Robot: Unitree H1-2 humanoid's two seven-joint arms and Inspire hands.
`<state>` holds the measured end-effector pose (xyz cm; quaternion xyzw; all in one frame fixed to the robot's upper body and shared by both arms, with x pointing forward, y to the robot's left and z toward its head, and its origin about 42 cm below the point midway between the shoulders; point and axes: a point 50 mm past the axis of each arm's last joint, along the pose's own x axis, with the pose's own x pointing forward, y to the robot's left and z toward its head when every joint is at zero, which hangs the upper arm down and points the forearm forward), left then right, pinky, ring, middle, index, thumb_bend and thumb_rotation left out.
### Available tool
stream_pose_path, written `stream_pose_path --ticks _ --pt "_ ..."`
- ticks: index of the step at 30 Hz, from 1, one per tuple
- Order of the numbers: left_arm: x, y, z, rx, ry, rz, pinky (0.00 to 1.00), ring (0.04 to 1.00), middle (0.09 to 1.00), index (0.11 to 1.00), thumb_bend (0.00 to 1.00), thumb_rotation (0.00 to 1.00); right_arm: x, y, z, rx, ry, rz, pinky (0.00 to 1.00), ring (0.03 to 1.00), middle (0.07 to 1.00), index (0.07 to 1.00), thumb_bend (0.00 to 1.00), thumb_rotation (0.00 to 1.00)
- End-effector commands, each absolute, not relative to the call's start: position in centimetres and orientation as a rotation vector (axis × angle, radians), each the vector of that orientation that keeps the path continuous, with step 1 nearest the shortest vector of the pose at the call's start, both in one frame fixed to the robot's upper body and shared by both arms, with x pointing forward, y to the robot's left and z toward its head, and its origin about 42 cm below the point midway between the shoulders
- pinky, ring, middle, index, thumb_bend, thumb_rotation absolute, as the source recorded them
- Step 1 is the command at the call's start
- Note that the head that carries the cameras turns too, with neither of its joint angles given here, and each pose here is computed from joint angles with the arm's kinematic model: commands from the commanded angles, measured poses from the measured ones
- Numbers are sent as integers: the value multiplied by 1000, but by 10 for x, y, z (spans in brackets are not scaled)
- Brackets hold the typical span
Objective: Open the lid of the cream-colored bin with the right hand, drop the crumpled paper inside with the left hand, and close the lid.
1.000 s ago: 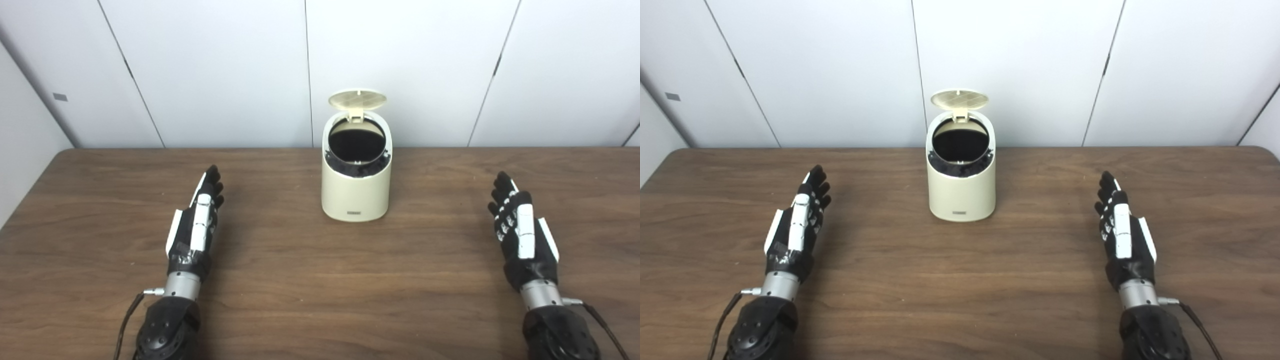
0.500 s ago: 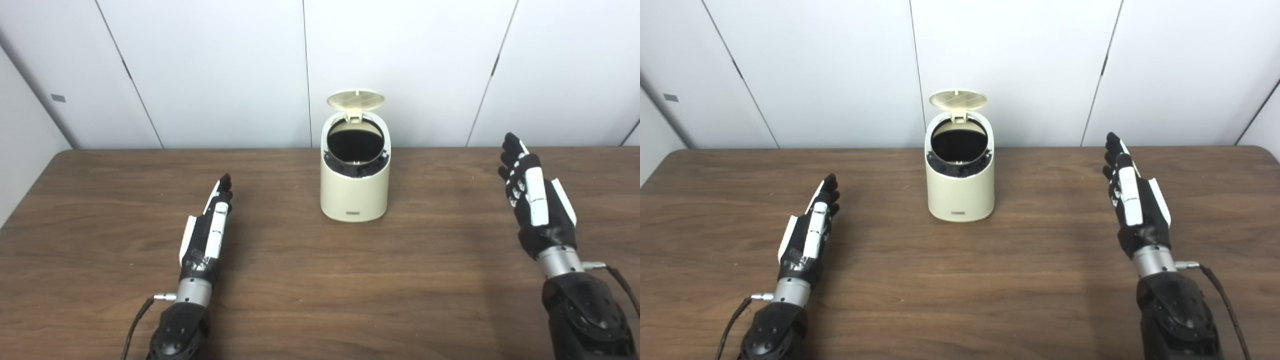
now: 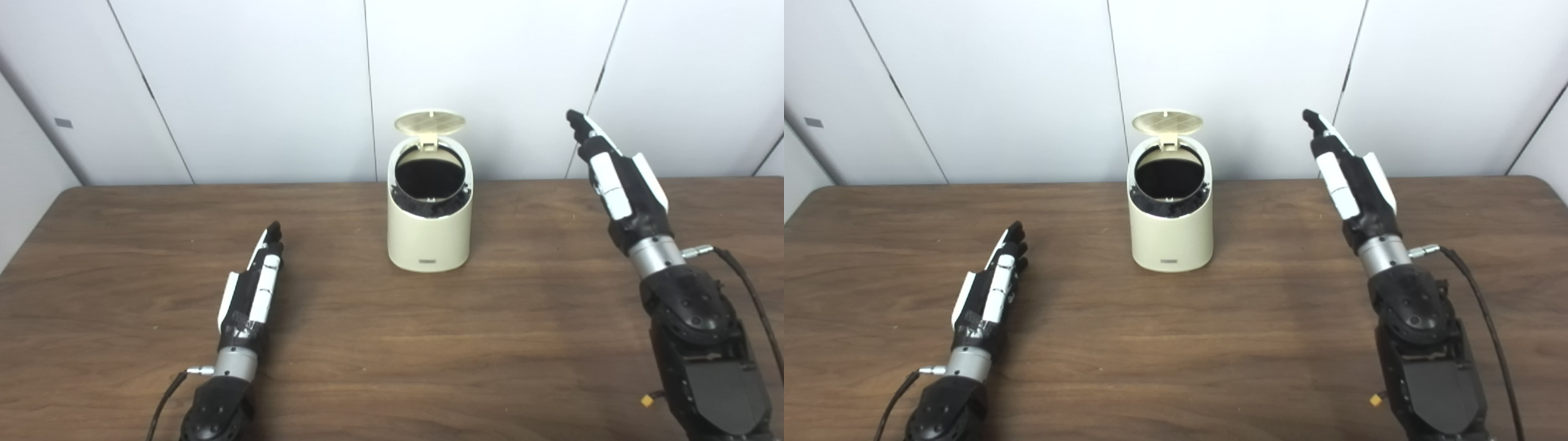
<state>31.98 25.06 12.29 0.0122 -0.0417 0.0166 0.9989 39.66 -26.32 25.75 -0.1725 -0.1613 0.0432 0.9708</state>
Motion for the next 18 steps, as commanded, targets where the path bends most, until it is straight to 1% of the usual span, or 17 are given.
stream_pose_path --ticks 1,4,6,7,9,11,15,16,18 --pt "322 249 125 14 -97 33 1000 1000 1000 1000 425 926 401 -257 298 -392 -450 82 964 959 939 911 621 1000" --pt "320 248 121 17 -96 42 1000 1000 1000 1000 440 962 405 -244 311 -458 -461 85 908 937 929 894 607 1000" --pt "320 248 118 7 -107 49 1000 1000 1000 1000 446 978 407 -237 318 -486 -472 120 876 939 945 914 556 1000" --pt "320 249 116 -1 -112 53 1000 1000 1000 1000 449 974 409 -233 321 -500 -478 140 851 936 947 916 551 1000" --pt "320 249 113 -10 -112 59 1000 1000 1000 1000 460 982 412 -227 327 -538 -485 153 820 932 951 923 584 1000" --pt "320 249 112 -7 -109 59 1000 1000 1000 1000 468 986 414 -222 332 -568 -490 155 814 925 946 920 593 1000" --pt "319 249 108 -17 -100 54 1000 1000 1000 1000 500 1000 419 -214 340 -633 -510 137 777 905 924 896 575 1000" --pt "319 248 107 -20 -99 53 1000 1000 1000 1000 476 1000 420 -212 342 -643 -513 136 766 898 917 889 579 1000" --pt "319 247 106 -21 -94 53 1000 1000 1000 1000 460 1000 424 -208 345 -677 -521 135 745 881 906 882 584 1000"
